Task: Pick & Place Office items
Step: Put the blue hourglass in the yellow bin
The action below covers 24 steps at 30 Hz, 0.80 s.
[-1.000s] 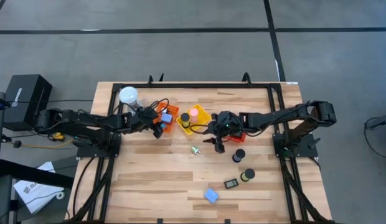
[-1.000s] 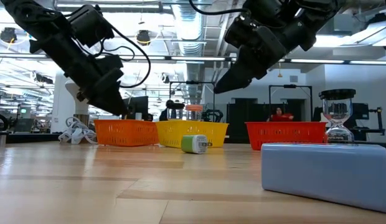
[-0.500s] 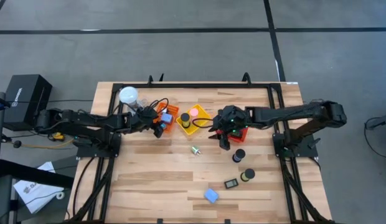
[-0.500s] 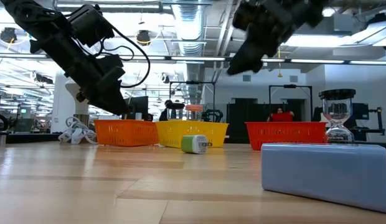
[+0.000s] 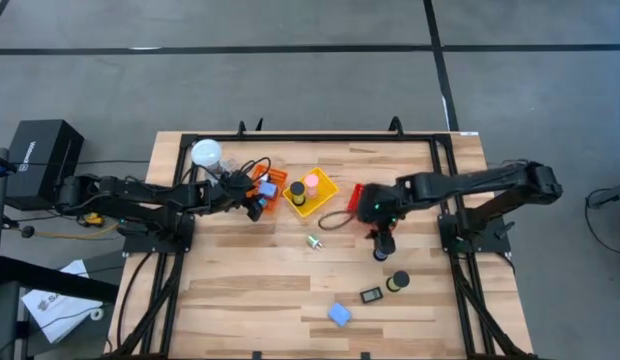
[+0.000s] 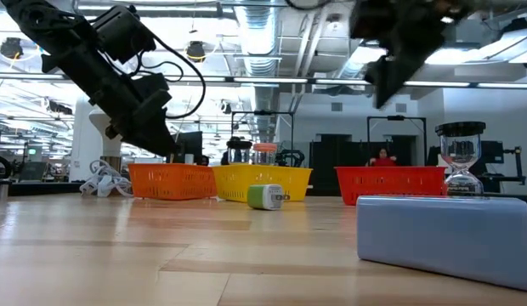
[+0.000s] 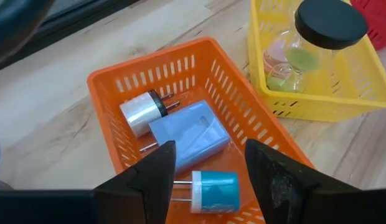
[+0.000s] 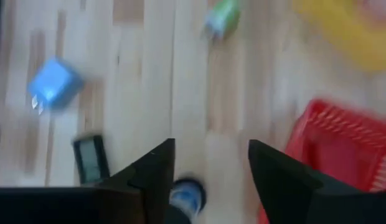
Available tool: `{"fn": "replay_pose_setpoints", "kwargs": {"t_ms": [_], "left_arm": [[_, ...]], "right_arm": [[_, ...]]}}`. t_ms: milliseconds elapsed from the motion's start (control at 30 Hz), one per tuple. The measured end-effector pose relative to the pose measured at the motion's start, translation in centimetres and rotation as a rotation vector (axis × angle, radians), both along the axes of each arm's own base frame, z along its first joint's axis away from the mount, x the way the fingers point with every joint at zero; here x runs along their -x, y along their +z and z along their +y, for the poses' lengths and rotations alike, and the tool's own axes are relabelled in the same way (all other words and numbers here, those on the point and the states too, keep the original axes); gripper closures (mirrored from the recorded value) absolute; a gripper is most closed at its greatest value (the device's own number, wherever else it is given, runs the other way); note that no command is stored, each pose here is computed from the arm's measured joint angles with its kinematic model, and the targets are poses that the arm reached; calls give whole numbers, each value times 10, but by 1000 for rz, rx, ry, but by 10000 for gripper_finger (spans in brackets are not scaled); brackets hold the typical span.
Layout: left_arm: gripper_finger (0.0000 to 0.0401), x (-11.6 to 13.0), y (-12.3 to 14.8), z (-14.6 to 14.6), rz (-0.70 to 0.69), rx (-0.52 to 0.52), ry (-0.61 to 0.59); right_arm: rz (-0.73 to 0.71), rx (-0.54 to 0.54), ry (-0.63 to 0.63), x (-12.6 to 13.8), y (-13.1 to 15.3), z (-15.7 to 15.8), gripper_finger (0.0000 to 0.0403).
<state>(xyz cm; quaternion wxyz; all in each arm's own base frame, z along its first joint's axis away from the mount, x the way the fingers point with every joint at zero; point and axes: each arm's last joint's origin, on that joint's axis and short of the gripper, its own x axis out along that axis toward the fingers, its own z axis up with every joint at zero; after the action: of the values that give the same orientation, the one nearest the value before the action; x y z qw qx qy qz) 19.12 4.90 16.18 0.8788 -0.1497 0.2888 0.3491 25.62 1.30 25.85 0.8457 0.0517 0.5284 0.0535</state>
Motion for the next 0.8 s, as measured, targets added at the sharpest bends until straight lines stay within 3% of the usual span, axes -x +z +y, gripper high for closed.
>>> {"fn": "replay_pose_setpoints", "kwargs": {"t_ms": [267,467,800], "left_arm": [[212,-1,2,0,-21,-5,-2],[217,-3,2,0,-35,-7,-4],[220,-3,3,0,-41,-8,-4]], "right_arm": [[197,-28,-4,-6,-28,28,145],[352,-1,20,-10,-54,38,140],[617,28,-65,-7,-83,37,140]]}}
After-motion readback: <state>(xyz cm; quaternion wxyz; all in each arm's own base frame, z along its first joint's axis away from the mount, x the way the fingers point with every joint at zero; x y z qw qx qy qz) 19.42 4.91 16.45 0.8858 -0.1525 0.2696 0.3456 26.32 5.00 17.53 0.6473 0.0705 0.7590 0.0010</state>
